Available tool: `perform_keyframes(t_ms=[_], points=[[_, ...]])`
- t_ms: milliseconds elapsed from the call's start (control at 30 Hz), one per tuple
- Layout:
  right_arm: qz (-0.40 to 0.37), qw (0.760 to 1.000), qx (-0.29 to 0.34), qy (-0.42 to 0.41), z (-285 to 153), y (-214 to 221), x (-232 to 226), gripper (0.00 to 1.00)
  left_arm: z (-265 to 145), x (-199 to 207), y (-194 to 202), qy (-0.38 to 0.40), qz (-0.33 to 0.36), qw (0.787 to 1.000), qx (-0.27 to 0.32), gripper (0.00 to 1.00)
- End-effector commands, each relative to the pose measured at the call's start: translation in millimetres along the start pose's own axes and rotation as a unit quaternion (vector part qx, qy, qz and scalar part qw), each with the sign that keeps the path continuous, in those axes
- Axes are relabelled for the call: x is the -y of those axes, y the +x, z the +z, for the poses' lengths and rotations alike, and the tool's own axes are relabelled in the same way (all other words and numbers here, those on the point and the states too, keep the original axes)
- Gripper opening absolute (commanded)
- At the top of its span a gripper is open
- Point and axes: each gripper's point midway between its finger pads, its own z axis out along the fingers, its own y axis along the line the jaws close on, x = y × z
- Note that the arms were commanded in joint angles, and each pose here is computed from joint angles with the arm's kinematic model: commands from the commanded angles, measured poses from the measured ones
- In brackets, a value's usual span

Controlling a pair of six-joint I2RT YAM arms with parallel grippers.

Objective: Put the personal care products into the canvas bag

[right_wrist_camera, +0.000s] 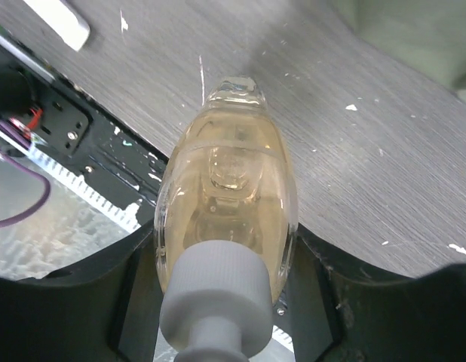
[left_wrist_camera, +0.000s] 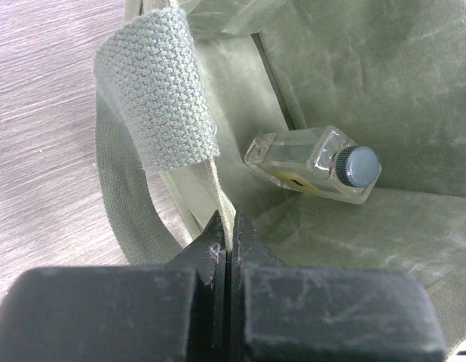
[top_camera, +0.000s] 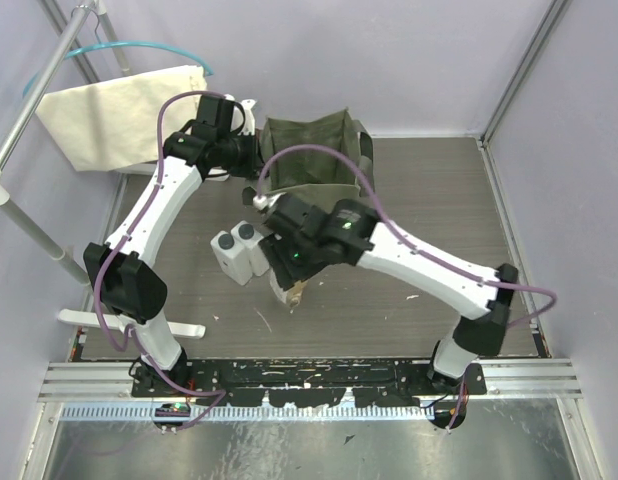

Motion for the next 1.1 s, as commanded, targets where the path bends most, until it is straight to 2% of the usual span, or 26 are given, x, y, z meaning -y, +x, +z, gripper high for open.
perform_keyframes(t_ms=[0, 100, 267, 433, 567, 800, 1067], points=[[0.076, 0.986, 0.144, -0.041, -87.7, -50.4, 15.8, 0.01, -6.5, -1.6, 6.4, 0.001, 0.003, 1.000, -0.007, 0.00], [0.092, 0.977, 0.187, -0.032, -111.4, -68.4, 30.8, 0.01, -5.1, -1.6, 6.8, 0.002, 0.002, 1.000, -0.009, 0.00], [0.092, 0.951, 0.296, -0.019, -165.7, -116.6, 48.3, 0.01, -3.3, -3.3, 10.4, 0.001, 0.002, 1.000, -0.014, 0.00], [0.055, 0.917, 0.396, -0.001, -214.2, -164.8, 58.4, 0.01, -0.2, -5.5, 13.1, 0.000, 0.001, 1.000, -0.019, 0.00], [0.024, 0.894, 0.447, 0.010, -236.5, -195.1, 69.4, 0.00, -0.7, -6.7, 11.2, 0.000, 0.001, 1.000, -0.017, 0.00], [0.007, 0.879, 0.476, 0.018, -226.2, -231.8, 110.9, 0.00, -2.1, -6.9, 11.8, 0.002, 0.003, 1.000, -0.017, 0.00], [-0.011, 0.886, 0.462, 0.027, -175.7, -268.9, 147.3, 0.00, -7.8, 4.0, 2.6, 0.028, 0.014, 1.000, 0.001, 0.00]])
